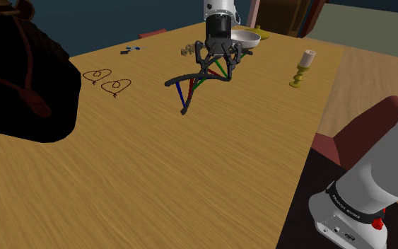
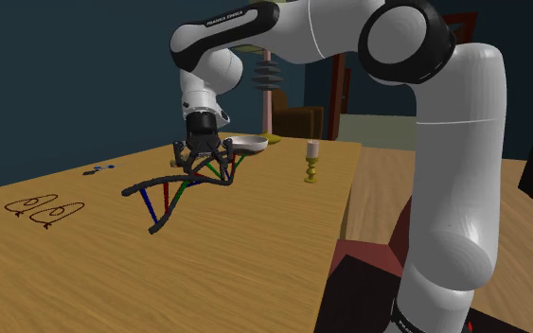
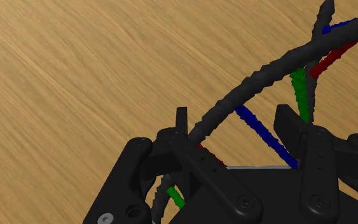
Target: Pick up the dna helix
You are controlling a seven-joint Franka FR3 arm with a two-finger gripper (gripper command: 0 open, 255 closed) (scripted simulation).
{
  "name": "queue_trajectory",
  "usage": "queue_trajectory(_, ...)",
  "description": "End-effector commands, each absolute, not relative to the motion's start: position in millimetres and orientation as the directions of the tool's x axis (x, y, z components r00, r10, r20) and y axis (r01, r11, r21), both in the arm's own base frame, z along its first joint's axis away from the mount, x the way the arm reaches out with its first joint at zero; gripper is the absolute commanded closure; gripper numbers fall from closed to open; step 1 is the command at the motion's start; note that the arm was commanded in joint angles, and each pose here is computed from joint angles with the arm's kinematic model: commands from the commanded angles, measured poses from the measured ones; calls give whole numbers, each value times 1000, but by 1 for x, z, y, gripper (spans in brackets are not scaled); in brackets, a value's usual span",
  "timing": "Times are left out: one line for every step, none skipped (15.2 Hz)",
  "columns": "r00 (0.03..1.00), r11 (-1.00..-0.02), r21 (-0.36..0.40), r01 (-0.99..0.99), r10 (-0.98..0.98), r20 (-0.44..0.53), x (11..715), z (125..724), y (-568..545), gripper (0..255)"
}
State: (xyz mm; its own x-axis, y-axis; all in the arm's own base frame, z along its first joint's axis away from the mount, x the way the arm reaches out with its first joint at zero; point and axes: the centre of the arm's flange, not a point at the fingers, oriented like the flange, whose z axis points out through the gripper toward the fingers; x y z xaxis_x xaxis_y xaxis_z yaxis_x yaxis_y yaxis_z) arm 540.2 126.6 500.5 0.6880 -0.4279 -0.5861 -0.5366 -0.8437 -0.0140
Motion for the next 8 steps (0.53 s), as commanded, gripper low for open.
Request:
queue_trajectory(687,-844,-13,-537,-428,-586,540,500,126,255)
queue_trajectory(688,-844,-13,-537,-428,-586,540,500,127,255)
queue_trajectory(688,-844,-13,-537,-428,-586,540,500,127,255)
queue_trajectory(688,-844,-13,-537,-428,-586,540,500,126,255)
queue_trajectory(688,-844,-13,-537,-428,-586,540,500,126,255)
queue_trajectory(688,-844,-13,-537,-428,-586,540,500,127,255)
queue_trajectory(688,-844,-13,-537,-428,-586,540,505,127,255)
queue_trajectory(688,-844,-13,-537,-428,-586,540,510,127,255)
